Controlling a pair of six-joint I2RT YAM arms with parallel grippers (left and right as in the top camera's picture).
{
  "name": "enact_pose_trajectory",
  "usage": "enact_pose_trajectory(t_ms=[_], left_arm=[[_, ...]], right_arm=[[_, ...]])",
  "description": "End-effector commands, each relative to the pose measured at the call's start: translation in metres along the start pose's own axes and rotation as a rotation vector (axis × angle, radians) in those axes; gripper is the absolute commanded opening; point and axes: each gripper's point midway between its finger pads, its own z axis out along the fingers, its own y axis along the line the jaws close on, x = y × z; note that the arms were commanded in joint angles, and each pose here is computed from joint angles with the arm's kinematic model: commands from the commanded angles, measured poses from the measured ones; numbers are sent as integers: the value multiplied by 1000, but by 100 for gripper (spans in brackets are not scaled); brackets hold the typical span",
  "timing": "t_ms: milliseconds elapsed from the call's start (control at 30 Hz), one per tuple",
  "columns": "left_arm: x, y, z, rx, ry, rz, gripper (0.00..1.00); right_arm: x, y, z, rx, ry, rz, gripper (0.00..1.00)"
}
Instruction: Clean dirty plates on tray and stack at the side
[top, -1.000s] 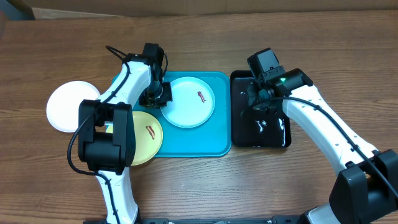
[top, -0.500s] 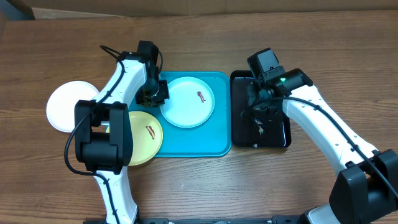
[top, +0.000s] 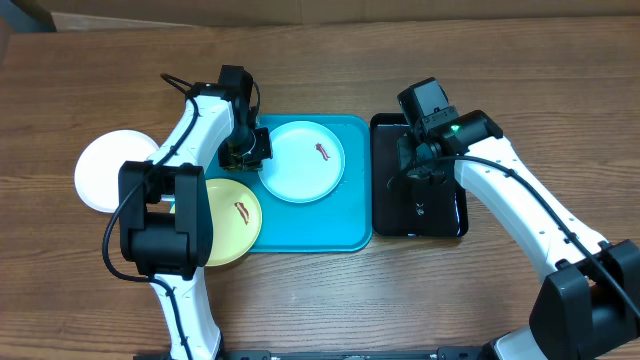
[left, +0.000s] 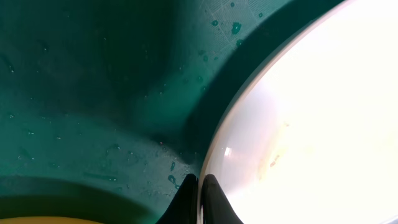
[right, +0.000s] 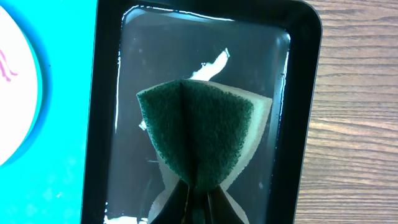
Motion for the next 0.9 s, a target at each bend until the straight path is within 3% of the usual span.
enact_pose_trajectory(t_ms=[0,533,867], left_arm=[[-5,-3,-4,10,-13,19,4],[-6,-13,-3,14,-28,119,4],[-4,-20,-2,15,-26,162,4]], right_arm=[[-9,-2,-6,3,-34,38,4],[-6,-5,-24,-104,47,59,4],[-44,12,-61,-191,-65,52,4]])
